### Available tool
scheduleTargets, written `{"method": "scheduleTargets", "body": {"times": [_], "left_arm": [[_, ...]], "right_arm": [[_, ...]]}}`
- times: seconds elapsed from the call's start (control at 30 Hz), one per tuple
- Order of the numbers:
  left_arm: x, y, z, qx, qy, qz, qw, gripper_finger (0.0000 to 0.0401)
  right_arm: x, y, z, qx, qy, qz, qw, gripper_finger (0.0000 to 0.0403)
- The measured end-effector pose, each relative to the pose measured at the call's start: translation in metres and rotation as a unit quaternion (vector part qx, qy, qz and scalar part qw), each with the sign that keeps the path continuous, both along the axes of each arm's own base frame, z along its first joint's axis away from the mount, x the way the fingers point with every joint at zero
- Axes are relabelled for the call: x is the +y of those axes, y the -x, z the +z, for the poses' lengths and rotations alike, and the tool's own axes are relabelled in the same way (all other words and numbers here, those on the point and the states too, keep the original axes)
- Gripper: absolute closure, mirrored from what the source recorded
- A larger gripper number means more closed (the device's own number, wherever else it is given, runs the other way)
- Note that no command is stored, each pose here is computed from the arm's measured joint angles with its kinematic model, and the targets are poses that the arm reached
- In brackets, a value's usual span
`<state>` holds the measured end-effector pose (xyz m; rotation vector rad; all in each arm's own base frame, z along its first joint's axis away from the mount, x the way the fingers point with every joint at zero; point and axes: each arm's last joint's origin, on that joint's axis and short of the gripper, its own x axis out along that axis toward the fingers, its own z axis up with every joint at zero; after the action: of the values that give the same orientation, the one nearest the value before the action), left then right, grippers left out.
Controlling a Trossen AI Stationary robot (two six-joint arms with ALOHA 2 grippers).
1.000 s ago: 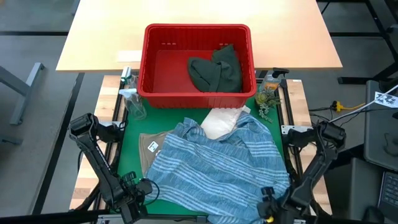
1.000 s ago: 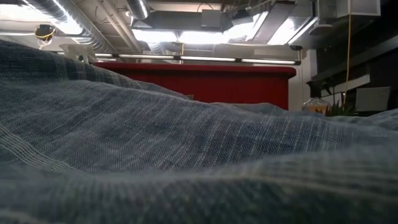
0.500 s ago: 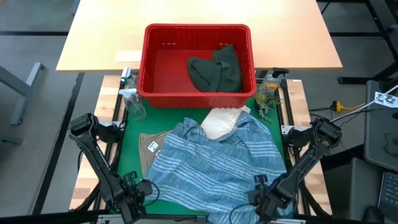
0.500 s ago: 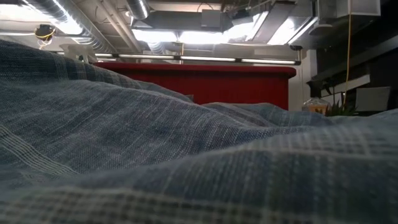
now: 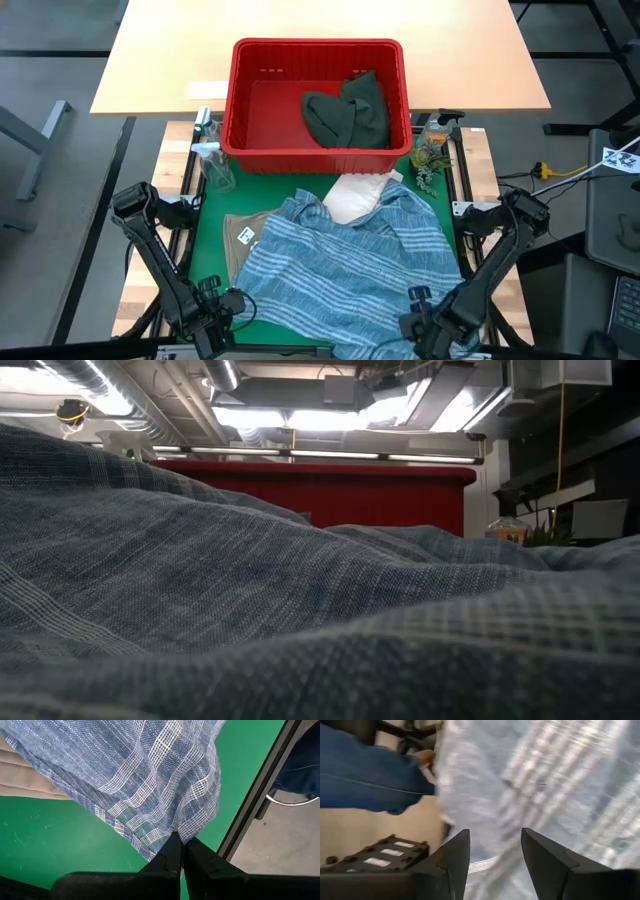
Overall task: Fold Laundry from Bin
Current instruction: Remove the blue polo shirt from the red bin
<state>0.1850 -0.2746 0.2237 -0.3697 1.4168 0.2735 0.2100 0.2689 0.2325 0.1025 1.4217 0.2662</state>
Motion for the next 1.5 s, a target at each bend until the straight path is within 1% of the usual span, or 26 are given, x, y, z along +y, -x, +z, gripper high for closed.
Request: {"method": "scheduleTargets", "body": {"times": [0.07, 0.13, 0.27, 0.37, 0.43, 0.53, 0.7, 0.9, 1.03, 1.2, 1.23, 1.37, 1.5], "left_arm": [[0.0, 0.0, 0.0, -0.001, 0.0, 0.002, 1.0, 0.0401], [0.0, 0.0, 0.0, -0.008, -0.005, 0.003, 1.0, 0.0401], [0.001, -0.001, 0.0, -0.021, -0.013, 0.005, 1.0, 0.0401], [0.001, -0.001, 0.0, -0.021, -0.014, 0.005, 1.0, 0.0401], [0.001, -0.001, 0.0, -0.021, -0.013, 0.005, 1.0, 0.0401], [0.001, -0.001, 0.0, -0.021, -0.014, 0.005, 1.0, 0.0401], [0.001, -0.001, 0.0, -0.021, -0.014, 0.005, 1.0, 0.0401], [0.001, -0.001, 0.0, -0.022, -0.013, 0.006, 1.0, 0.0401], [0.001, -0.001, 0.0, -0.022, -0.013, 0.006, 1.0, 0.0401], [0.001, -0.002, 0.0, -0.028, -0.017, 0.007, 0.999, 0.0401], [0.001, -0.002, 0.0, -0.032, -0.02, 0.008, 0.999, 0.0401], [0.002, -0.003, 0.001, -0.049, -0.029, 0.01, 0.998, 0.0401], [0.002, -0.003, 0.001, -0.052, -0.031, 0.01, 0.998, 0.0401]], "right_arm": [[0.01, 0.005, 0.005, -0.017, -0.017, 0.014, 1.0, 0.0226], [0.023, 0.011, 0.008, -0.049, -0.044, 0.028, 0.997, 0.0226], [0.05, 0.026, 0.012, -0.105, -0.093, 0.059, 0.988, 0.0226], [0.066, 0.039, 0.007, -0.137, -0.098, 0.085, 0.982, 0.0226], [0.074, 0.045, 0.0, -0.149, -0.087, 0.095, 0.98, 0.0226], [0.082, 0.05, -0.016, -0.149, -0.061, 0.112, 0.98, 0.0226], [0.089, 0.047, -0.045, -0.133, -0.023, 0.144, 0.98, 0.0226], [0.087, 0.038, -0.067, -0.135, 0.027, 0.209, 0.968, 0.0226], [0.083, 0.031, -0.07, -0.149, 0.052, 0.227, 0.961, 0.0226], [0.075, 0.031, -0.073, -0.139, 0.093, 0.237, 0.957, 0.0226], [0.074, 0.031, -0.074, -0.134, 0.093, 0.239, 0.957, 0.0226], [0.076, 0.032, -0.077, -0.123, 0.068, 0.244, 0.959, 0.0226], [0.075, 0.032, -0.077, -0.137, 0.082, 0.24, 0.958, 0.0226]]}}
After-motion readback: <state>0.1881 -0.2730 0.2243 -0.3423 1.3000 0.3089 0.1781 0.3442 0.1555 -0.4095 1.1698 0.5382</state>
